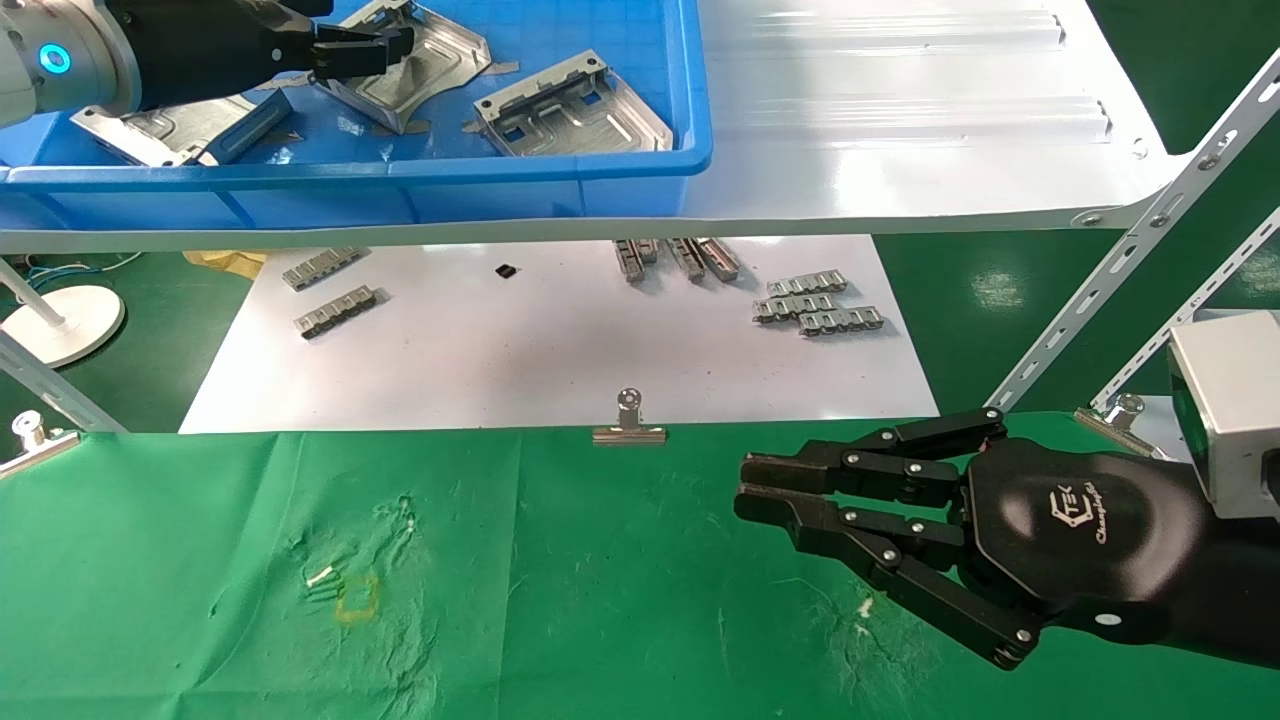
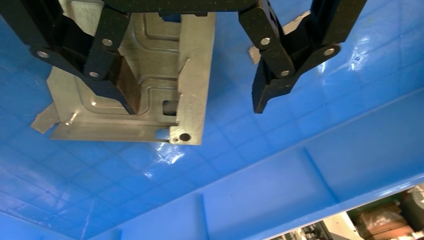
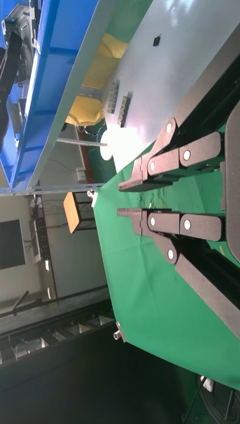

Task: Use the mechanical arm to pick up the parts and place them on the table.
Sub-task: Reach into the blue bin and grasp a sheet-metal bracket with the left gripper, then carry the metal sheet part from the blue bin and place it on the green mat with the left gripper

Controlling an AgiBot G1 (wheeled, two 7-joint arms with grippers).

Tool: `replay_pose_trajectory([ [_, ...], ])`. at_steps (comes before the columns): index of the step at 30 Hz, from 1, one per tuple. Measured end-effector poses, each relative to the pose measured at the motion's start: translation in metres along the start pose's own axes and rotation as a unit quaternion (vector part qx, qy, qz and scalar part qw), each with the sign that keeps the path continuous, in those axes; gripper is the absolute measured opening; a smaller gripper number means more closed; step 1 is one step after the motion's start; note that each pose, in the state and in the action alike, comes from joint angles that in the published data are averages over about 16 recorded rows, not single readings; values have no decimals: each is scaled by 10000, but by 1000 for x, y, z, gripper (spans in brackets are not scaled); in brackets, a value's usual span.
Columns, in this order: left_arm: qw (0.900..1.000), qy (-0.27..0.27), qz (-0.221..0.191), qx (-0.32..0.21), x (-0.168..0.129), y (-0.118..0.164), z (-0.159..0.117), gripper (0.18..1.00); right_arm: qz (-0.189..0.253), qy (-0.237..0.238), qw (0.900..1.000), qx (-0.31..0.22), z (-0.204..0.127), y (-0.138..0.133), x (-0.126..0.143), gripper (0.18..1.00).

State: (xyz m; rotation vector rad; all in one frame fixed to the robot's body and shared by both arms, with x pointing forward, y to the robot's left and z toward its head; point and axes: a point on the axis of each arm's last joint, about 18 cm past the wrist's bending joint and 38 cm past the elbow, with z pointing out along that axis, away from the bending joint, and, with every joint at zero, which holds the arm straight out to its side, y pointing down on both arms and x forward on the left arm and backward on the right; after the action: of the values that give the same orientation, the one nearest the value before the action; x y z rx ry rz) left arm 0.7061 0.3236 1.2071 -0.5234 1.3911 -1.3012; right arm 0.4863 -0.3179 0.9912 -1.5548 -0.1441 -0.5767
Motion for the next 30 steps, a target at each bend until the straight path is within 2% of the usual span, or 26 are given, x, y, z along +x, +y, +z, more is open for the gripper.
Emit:
replay_pose_trajectory([
  [6,10000,39,39,-39,2,0,0,776,0,0,10000,0,0,0,0,314],
  [10,9999,69,44,-59,2,0,0,674,0,0,10000,0,0,0,0,374],
  [22,9999,114,9,-84,-3,3,-8,398,0,0,10000,0,0,0,0,647],
  [30,9995,262,47,187,-7,-13,-19,302,0,0,10000,0,0,0,0,817],
])
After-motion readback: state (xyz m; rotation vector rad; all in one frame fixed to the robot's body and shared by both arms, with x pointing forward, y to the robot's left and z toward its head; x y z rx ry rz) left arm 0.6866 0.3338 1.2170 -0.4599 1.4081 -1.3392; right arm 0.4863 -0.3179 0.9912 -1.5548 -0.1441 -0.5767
